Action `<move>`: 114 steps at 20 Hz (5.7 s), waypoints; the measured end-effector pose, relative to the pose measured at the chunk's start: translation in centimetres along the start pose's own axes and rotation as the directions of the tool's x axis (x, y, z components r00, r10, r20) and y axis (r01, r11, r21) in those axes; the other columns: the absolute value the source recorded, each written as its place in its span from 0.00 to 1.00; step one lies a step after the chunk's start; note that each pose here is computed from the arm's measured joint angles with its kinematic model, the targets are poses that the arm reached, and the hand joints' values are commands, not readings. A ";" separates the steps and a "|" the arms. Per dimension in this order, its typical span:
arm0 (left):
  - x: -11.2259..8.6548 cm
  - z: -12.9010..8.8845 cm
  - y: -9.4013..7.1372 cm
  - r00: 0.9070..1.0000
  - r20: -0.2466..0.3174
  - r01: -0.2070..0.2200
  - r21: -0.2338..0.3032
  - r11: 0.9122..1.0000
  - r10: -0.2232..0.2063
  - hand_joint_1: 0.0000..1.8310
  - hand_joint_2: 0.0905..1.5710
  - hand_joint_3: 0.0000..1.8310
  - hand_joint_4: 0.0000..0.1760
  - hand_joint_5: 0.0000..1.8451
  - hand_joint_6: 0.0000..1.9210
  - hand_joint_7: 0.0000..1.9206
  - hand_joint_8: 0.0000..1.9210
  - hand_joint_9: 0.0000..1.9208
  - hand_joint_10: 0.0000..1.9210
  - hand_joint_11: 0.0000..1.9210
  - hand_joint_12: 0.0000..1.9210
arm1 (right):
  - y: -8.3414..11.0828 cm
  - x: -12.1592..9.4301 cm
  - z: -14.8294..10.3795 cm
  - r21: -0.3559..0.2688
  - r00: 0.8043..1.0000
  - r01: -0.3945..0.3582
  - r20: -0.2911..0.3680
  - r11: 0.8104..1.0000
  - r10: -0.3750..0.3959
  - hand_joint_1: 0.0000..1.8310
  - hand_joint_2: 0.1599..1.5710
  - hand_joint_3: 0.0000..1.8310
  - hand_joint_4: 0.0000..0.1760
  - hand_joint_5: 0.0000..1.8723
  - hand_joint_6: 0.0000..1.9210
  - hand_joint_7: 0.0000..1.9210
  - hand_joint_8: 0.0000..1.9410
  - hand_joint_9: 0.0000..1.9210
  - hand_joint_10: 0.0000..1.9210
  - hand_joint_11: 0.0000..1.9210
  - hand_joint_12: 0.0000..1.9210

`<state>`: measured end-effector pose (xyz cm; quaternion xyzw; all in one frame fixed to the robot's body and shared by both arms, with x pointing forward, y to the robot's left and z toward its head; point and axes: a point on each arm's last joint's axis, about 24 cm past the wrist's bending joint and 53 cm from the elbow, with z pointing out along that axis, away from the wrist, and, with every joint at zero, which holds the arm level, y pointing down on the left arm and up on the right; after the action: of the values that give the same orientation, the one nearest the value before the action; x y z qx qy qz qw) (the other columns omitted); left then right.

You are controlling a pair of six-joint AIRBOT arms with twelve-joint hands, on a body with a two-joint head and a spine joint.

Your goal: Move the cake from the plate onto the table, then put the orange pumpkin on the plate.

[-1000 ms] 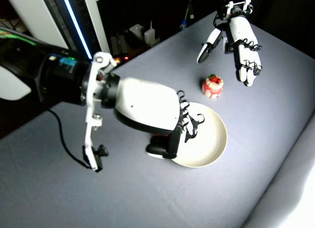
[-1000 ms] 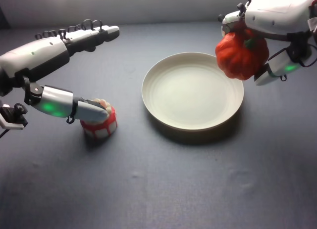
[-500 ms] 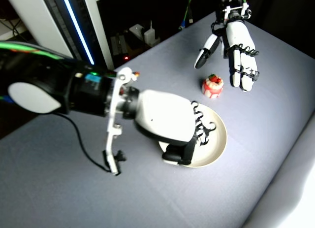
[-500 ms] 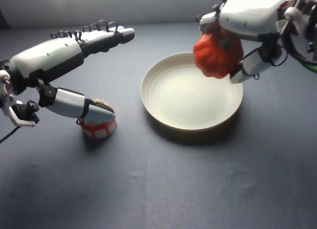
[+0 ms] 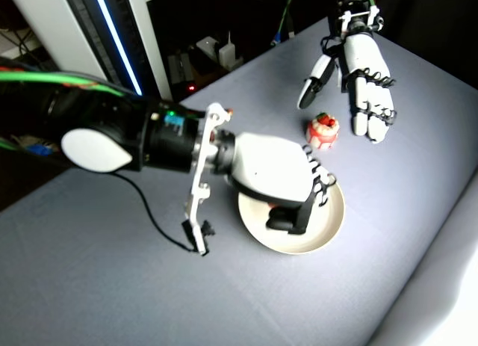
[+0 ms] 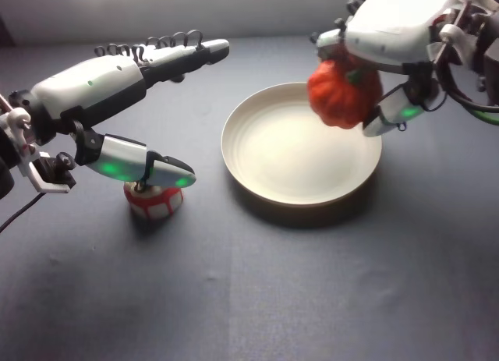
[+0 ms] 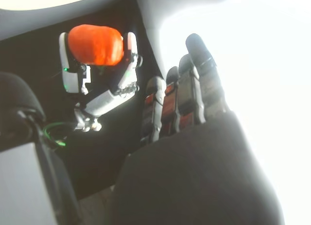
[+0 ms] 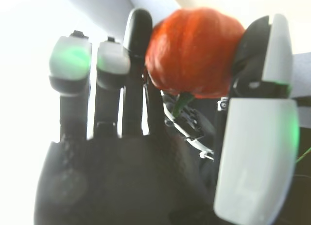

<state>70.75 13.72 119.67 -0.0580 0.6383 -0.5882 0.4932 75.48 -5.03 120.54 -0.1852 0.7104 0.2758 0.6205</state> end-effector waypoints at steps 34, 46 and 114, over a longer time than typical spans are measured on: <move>0.5 3.8 -4.7 1.000 0.013 0.002 0.153 0.988 -0.004 0.51 0.66 0.01 0.25 0.14 0.00 0.09 0.00 0.12 0.01 0.00 0.69 | -2.2 3.5 0.4 0.039 0.980 -0.198 -0.025 0.980 0.199 0.25 0.96 0.06 0.00 0.06 0.53 0.21 0.88 0.24 0.97 0.30 0.99; -0.1 7.8 -7.8 0.999 0.036 -0.014 0.215 0.977 0.006 0.61 0.66 0.00 0.00 0.16 0.03 0.07 0.00 0.09 0.02 0.00 0.56 | -1.4 4.7 0.5 0.028 0.980 -0.189 -0.060 0.982 0.190 0.44 0.86 0.00 0.39 0.28 0.86 0.36 0.13 0.20 0.52 0.05 0.90; -12.6 -23.9 8.3 0.920 0.379 0.087 -0.437 0.895 0.096 0.60 0.62 0.00 0.00 0.28 0.82 0.34 0.97 0.41 1.00 0.47 1.00 | -7.2 2.6 -14.5 0.200 0.980 0.052 -0.197 0.978 -0.011 0.50 0.66 0.00 0.00 0.31 0.00 0.24 0.00 0.19 0.01 0.00 0.43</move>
<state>64.66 41.02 115.73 -0.2842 0.6446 -0.4014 0.5854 68.12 -19.44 117.93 -0.1578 0.7892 0.1721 0.5681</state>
